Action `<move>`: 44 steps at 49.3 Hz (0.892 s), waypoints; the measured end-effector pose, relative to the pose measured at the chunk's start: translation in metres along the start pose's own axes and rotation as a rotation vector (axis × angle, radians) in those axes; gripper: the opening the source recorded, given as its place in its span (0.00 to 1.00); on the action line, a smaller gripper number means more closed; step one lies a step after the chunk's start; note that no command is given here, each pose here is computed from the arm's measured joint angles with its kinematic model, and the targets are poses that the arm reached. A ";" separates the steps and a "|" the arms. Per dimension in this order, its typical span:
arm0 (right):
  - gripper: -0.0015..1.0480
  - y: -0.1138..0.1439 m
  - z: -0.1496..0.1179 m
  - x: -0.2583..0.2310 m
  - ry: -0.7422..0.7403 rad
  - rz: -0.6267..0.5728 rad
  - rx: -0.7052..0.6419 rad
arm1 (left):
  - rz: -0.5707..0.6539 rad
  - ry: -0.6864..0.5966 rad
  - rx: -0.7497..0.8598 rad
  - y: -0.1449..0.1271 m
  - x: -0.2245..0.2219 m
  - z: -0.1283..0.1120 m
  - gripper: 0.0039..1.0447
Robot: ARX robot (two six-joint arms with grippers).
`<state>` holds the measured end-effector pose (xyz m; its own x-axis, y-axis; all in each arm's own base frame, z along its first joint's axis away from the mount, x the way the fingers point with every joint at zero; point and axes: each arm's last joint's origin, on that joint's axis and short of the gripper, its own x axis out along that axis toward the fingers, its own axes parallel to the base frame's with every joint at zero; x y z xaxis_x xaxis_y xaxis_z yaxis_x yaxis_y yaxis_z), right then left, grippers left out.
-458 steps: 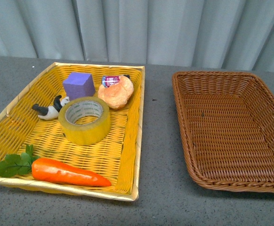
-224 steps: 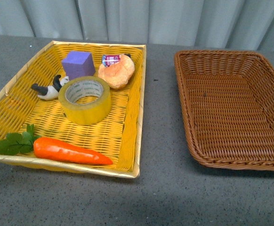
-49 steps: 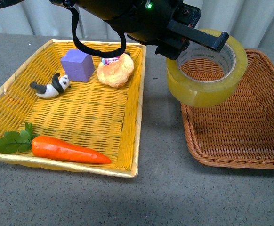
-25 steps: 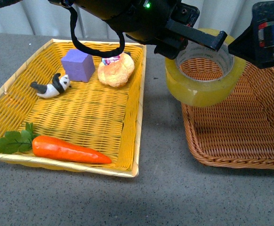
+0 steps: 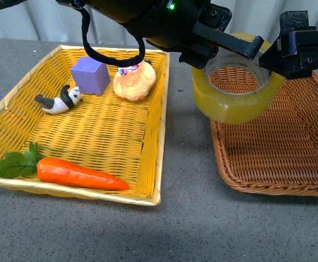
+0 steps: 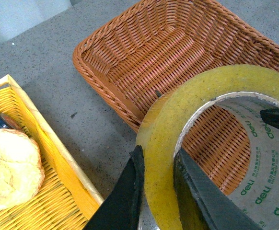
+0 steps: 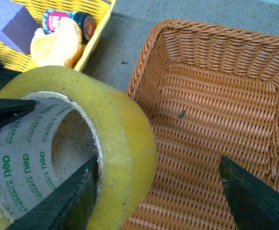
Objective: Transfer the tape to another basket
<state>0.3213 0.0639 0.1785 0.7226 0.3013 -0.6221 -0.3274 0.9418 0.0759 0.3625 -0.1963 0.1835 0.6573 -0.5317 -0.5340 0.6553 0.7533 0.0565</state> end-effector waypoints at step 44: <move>0.10 -0.035 -0.014 0.021 0.102 -0.151 0.137 | 0.144 -0.061 -0.036 0.019 -0.017 0.003 0.80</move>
<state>0.3390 0.0347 0.1518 0.6897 0.1457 -0.7093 -0.1293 0.9886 0.0773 0.3647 -0.1743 0.1962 0.7657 -0.4390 -0.4701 0.5396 0.8362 0.0981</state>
